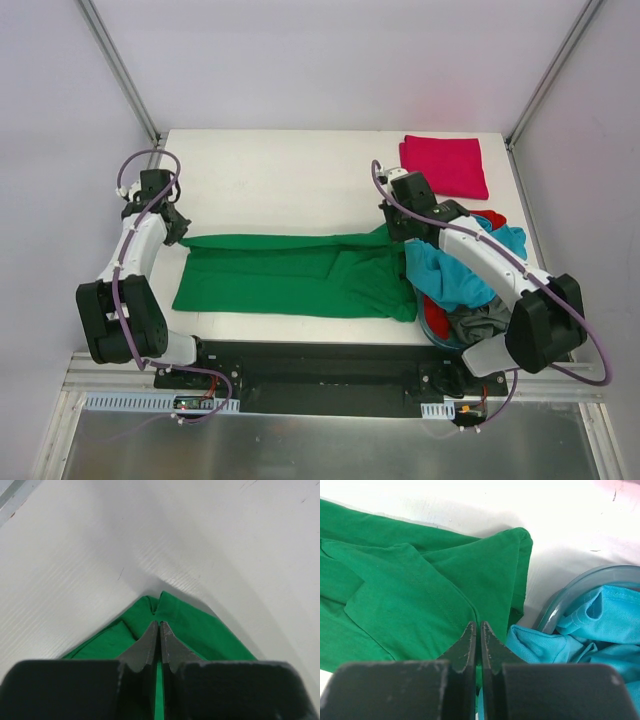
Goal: Fold and stack the t-shirts
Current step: Fold the other side of the tshirt into a rectangle
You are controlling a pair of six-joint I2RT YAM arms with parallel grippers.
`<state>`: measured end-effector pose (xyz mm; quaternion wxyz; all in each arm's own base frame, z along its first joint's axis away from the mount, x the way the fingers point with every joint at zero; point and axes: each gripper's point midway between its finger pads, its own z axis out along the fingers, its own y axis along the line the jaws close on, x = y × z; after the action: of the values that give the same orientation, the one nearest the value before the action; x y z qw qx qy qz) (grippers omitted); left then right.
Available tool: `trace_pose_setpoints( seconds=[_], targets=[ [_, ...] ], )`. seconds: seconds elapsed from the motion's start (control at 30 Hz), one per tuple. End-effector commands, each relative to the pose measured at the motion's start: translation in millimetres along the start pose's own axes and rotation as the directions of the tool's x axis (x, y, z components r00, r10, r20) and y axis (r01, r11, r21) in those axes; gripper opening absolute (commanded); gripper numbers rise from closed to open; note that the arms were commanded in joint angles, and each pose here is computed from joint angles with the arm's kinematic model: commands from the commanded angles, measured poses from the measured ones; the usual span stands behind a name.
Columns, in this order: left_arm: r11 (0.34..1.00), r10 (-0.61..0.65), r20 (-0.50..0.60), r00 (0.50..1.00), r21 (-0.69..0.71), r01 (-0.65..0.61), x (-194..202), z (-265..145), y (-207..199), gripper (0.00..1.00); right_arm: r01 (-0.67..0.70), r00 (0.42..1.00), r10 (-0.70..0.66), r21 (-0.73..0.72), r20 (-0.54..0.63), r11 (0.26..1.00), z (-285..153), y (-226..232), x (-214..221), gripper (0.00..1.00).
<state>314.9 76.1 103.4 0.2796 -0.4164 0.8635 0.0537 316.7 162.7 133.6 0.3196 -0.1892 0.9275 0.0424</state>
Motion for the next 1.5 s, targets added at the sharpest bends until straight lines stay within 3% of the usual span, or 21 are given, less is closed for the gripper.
trace_pose_setpoints(
  seconds=[0.0,0.13,0.3,0.5,0.93,1.23,1.47],
  targets=[
    [0.998,0.046,0.057,0.997,0.034,-0.048,-23.1,-12.1,-12.3,0.0,0.011,0.998,-0.009,-0.018,0.06,1.0,-15.2,1.3,-9.6,0.01],
    [0.997,0.069,0.106,0.992,0.031,-0.072,-42.3,-10.6,-19.7,0.0,0.011,0.998,-0.011,0.006,0.058,1.0,-14.1,-3.2,-7.3,0.01],
    [0.986,0.121,0.086,0.989,0.105,-0.13,-55.1,-5.5,-47.1,0.0,0.007,0.998,-0.008,0.012,0.063,1.0,-8.4,-3.1,-12.6,0.01],
    [0.993,0.118,0.074,0.99,0.002,-0.119,-40.4,6.8,-21.0,0.0,0.005,0.998,-0.005,-0.003,0.062,1.0,-10.9,-0.7,-10.9,0.01],
    [0.989,0.098,0.131,0.986,0.096,-0.111,-65.8,-10.7,-47.3,0.0,0.007,0.997,-0.004,-0.036,0.078,0.999,-19.0,3.2,-8.3,0.01],
    [0.995,0.1,0.056,0.993,0.005,-0.1,-21.9,7.3,-10.4,0.0,0.001,0.998,0.005,-0.093,0.055,0.996,-21.1,13.3,8.1,0.01],
    [0.995,0.088,0.019,0.996,-0.054,-0.087,6.8,15.8,14.6,0.0,-0.019,0.999,0.013,-0.143,-0.038,0.989,-12.0,25.9,48.9,0.01]
  ],
)
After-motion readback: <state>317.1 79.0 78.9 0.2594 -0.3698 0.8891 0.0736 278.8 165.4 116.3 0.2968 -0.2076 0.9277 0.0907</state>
